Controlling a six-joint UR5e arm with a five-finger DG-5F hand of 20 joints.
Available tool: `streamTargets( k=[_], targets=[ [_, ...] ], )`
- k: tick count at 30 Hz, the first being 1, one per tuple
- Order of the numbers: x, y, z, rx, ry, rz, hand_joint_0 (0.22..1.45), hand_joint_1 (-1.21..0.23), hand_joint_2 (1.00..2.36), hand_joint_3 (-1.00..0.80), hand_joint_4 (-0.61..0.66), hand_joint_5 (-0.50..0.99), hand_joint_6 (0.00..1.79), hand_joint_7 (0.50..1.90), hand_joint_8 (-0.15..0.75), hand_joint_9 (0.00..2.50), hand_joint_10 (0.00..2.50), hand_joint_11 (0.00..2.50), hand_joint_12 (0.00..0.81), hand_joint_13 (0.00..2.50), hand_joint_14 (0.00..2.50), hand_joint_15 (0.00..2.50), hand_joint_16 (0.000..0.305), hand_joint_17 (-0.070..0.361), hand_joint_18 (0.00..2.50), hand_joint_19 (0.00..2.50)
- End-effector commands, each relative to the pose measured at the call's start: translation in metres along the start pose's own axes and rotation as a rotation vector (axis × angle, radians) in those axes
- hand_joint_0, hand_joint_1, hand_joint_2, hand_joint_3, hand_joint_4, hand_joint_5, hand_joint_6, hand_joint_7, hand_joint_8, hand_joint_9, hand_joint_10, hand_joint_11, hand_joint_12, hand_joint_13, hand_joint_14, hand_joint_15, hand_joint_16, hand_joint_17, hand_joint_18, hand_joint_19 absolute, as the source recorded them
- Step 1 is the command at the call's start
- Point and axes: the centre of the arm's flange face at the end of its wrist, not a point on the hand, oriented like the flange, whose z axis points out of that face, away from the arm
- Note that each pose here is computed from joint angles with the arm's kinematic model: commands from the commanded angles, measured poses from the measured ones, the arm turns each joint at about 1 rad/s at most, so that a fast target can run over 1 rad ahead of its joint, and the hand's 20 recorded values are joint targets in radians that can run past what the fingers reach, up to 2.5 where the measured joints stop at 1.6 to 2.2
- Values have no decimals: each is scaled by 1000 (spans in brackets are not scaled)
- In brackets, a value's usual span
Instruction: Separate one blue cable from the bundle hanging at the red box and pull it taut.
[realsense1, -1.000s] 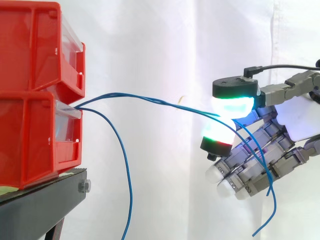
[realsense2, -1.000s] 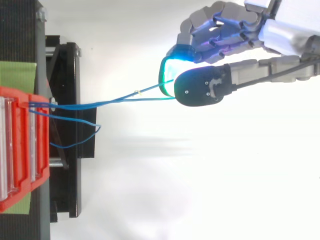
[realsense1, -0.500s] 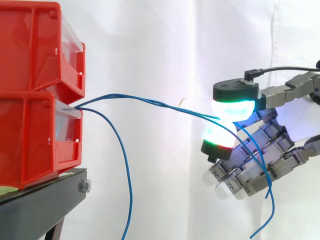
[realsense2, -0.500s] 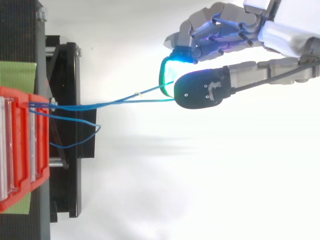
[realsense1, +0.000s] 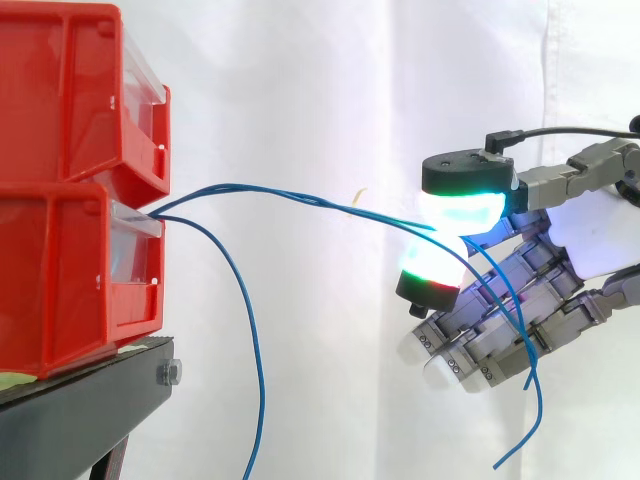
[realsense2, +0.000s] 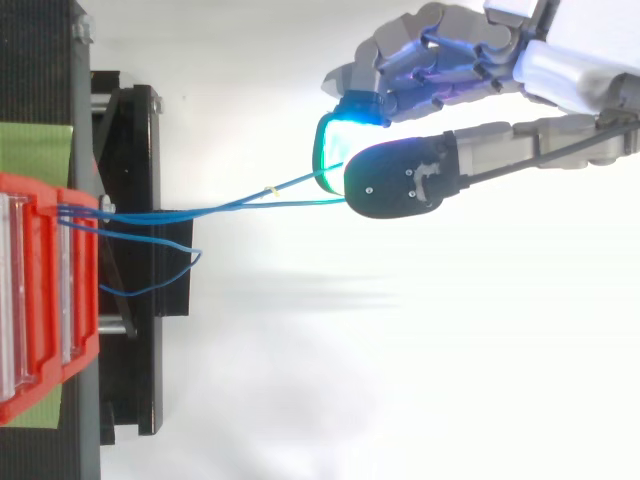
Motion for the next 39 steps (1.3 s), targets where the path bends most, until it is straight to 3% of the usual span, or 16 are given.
streamTargets(
  k=[1,7,12,16,21,25,28,29,39],
  targets=[
    [0,-1,0,2,0,-1,720,-733,1023,-227,-151,-213,928,1061,262,254,6,214,255,381,0,0,30,67,360,0],
    [0,-1,0,1,0,0,729,-725,1022,-253,-145,-220,928,1043,290,455,16,612,262,539,3,106,30,67,457,49],
    [0,0,0,0,0,0,726,-719,1022,-264,-133,-223,928,1025,311,586,16,973,286,716,15,390,30,67,471,99],
    [0,0,0,0,0,0,724,-718,1022,-267,-136,-223,928,1022,308,591,15,1057,294,742,17,453,30,68,471,115],
    [0,0,0,0,0,0,724,-716,1021,-270,-131,-224,928,1028,312,683,64,1426,308,810,20,604,33,73,498,166],
    [0,0,0,0,0,0,723,-716,1021,-271,-132,-225,927,1029,314,662,229,1409,314,817,21,641,33,75,496,175],
    [0,-1,0,1,0,0,723,-715,1022,-270,-133,-225,928,1027,308,614,584,1335,317,828,22,690,34,76,498,185],
    [0,-1,0,1,0,0,723,-715,1021,-271,-132,-225,928,1025,306,569,871,1274,320,839,22,745,34,76,499,197],
    [0,-1,0,1,0,0,720,-715,1021,-269,-128,-226,929,1022,312,531,988,1206,332,811,20,740,36,81,490,212]
  ],
)
